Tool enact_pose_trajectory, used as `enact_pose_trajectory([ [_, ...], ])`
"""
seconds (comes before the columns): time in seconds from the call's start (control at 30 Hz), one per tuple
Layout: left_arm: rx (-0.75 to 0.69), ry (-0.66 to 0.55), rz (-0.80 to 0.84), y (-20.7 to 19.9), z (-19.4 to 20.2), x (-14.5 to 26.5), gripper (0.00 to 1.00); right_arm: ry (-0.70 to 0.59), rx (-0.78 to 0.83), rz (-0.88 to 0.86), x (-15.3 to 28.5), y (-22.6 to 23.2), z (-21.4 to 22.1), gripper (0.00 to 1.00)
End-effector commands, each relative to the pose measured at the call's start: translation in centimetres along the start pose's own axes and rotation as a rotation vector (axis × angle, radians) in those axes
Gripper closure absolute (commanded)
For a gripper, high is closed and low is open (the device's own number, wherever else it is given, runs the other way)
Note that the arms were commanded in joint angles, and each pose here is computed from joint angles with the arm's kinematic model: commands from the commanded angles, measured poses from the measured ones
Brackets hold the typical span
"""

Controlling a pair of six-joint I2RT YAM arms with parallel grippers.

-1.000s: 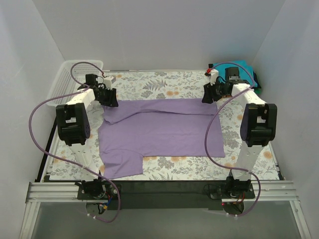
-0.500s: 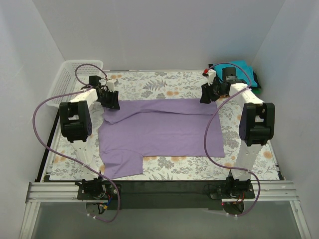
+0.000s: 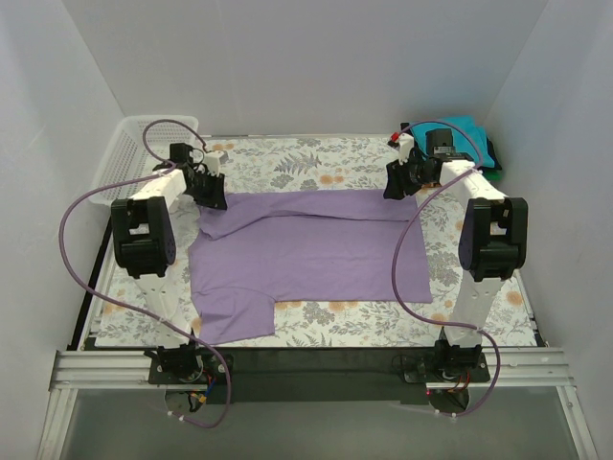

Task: Fold and stack the t-shirts
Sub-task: Fold the tshirt

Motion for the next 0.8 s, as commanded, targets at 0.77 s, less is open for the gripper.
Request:
enact_pose_trajectory([
  [0.77,-0.097,-0.055,0.009,-1.9,-2.9,3.1,0.62,-0.013,0.006,0.0,1.0,0.4,-0.6,0.47],
])
Point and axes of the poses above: each gripper's point midway between its finger pads, its own x axis back along the fingers, its own y axis along the line the jaws close on, z = x × y, the point moved 4 cm from there along x, back along the fingers, and after that the axes turned 4 degrees about x, right-handed, at the moved point
